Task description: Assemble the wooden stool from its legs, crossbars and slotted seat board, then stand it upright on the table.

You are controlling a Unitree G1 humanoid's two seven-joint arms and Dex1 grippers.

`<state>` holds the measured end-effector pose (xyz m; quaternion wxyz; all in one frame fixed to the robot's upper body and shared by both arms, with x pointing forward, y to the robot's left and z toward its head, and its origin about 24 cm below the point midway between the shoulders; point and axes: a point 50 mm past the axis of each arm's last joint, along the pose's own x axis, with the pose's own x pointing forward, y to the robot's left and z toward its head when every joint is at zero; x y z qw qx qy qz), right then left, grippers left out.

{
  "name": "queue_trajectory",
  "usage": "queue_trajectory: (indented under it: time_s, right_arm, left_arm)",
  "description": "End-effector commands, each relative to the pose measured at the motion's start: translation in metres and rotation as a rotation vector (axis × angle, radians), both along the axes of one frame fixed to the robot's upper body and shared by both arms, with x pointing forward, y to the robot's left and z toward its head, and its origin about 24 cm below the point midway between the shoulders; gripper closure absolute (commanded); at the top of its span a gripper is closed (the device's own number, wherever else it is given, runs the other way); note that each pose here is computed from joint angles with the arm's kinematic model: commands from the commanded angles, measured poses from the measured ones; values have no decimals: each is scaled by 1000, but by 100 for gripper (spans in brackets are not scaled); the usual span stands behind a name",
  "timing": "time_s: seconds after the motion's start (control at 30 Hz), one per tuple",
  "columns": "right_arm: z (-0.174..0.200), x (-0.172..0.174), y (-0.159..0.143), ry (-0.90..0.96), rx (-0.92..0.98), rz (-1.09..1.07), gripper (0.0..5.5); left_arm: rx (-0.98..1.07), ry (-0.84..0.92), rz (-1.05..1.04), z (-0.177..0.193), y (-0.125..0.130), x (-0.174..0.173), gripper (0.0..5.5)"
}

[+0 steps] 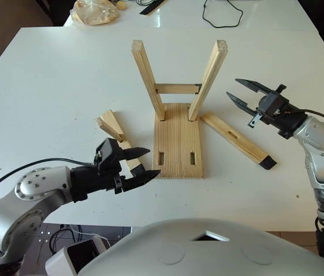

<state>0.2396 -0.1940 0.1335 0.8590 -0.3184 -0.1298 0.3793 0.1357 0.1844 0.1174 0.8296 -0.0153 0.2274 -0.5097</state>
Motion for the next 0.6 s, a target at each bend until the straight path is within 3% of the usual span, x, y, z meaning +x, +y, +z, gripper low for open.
queue_trajectory:
  time_s: [0.03, 0.27, 0.6]
  right_arm:
    - [0, -1, 2, -1, -4, -9, 382]
    - [-4, -6, 1, 1, 3, -32, 382]
    - [-5, -9, 2, 0, 12, -52, 382]
  left_arm:
    - [119, 25, 41, -25, 13, 3, 214]
    - [292, 52, -35, -44, 36, -4, 214]
    - [326, 13, -78, -25, 58, 8, 214]
